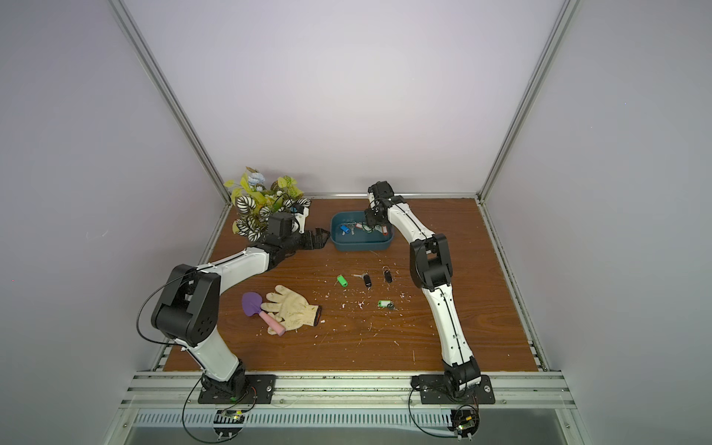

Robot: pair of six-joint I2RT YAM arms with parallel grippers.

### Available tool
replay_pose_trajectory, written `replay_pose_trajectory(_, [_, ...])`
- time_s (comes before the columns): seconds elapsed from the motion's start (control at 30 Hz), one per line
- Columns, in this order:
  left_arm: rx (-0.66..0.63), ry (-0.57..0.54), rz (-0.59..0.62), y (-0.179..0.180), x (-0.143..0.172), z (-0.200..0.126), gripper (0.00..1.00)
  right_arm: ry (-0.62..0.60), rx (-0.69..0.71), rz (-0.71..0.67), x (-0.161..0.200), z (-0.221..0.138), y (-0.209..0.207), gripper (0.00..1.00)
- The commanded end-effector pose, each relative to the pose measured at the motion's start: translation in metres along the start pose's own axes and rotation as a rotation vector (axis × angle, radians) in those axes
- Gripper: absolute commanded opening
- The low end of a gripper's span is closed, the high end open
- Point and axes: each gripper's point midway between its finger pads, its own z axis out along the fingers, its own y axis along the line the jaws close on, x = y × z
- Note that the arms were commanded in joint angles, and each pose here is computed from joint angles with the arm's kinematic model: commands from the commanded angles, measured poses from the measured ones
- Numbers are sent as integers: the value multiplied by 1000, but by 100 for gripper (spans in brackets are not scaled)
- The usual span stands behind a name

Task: Take the keys out of the storage box
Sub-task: Pick up the key from the storage box.

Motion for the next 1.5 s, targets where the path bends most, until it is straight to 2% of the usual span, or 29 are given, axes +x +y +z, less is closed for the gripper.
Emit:
replay_pose_trajectory(0.0, [-7, 3, 9, 6, -5, 3, 100, 6, 12, -6, -2, 2, -2, 54])
replay_pose_trajectory(0.7, [-2, 15, -4, 11, -2, 8, 100, 74, 43, -2, 17, 10, -6, 45])
replay_pose_trajectory(0.93, [-2, 16, -2, 12, -2, 8, 99, 76, 30, 0, 17, 14, -3, 35])
replay_pose_trajectory(1.23, [-8, 15, -6, 14, -3, 8, 100, 56, 27, 0, 8, 9, -2, 14])
replay_pose_trajectory(1.3, [-7, 17, -6, 15, -2, 8, 99, 46, 25, -1, 4, 5, -1, 2])
replay_pose_trajectory(1.47, [-10, 19, -8, 16, -1, 9, 99, 12, 25, -7, -9, -9, 2, 0])
